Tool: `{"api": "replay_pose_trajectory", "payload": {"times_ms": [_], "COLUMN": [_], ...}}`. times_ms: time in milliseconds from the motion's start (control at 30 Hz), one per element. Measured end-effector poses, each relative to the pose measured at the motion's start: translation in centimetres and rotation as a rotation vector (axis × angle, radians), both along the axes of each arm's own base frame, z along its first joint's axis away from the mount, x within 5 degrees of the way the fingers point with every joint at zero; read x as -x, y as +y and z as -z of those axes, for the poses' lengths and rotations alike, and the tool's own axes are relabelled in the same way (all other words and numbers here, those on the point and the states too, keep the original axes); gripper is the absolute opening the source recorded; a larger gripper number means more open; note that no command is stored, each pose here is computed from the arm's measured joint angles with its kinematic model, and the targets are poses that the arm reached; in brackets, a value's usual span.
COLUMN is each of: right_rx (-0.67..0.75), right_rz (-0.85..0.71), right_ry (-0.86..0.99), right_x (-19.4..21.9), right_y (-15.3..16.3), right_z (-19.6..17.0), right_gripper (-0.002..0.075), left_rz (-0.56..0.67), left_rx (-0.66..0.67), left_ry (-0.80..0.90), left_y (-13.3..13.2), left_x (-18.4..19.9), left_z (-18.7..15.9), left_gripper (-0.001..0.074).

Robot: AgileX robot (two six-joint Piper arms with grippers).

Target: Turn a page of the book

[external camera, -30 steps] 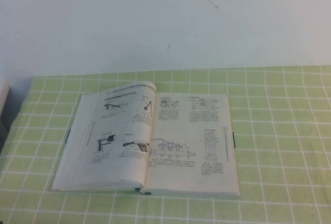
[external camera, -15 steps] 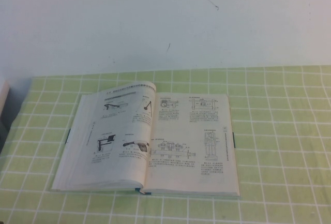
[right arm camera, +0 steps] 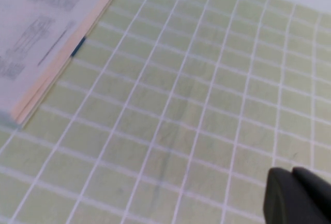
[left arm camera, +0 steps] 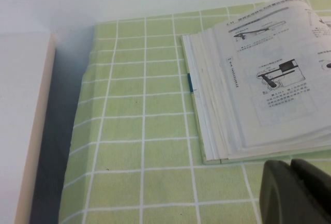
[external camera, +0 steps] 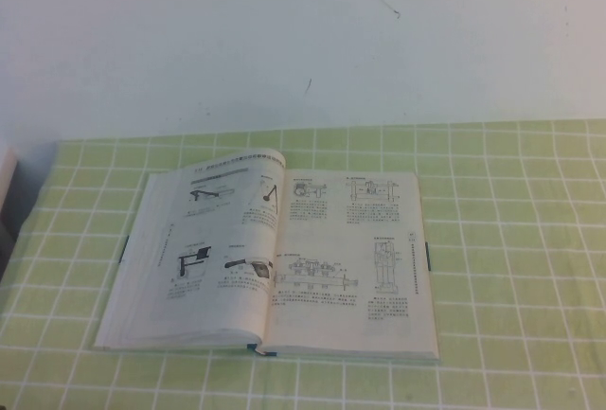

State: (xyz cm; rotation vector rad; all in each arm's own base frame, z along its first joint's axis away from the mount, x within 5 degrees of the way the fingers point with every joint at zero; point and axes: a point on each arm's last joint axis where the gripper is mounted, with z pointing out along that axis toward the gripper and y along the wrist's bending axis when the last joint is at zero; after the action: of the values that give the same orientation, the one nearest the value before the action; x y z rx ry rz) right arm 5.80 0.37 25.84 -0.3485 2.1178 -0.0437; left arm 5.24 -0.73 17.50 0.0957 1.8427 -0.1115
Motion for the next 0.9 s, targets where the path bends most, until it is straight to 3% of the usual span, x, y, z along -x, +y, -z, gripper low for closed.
{"api": "replay_pose_trajectory", "payload": {"times_ms": [233,500,900], "right_rx": [0.009,0.004,0.019], "right_rz": [0.167,0.204,0.195], "right_ry": [-0.215,-0.205,-0.224], "right_x": [0.5,0.8,0.8], "right_y": [-1.0,-0.9,-0.9], "right_z": [2.7,9.0,8.9], "right_gripper": [-0.0003,-0.0003,-0.0003], "left_rz": [0.000,0.000,0.001], "left_rx": [0.000,0.000,-0.007], "left_ry": [0.000,-0.002,0.000], "left_y": [0.0,0.0,0.0], "left_x": [0.0,0.0,0.0], "left_z": [0.0,-0.1,0.0], "left_gripper": [-0.0002,-0.0002,-0.0002]}}
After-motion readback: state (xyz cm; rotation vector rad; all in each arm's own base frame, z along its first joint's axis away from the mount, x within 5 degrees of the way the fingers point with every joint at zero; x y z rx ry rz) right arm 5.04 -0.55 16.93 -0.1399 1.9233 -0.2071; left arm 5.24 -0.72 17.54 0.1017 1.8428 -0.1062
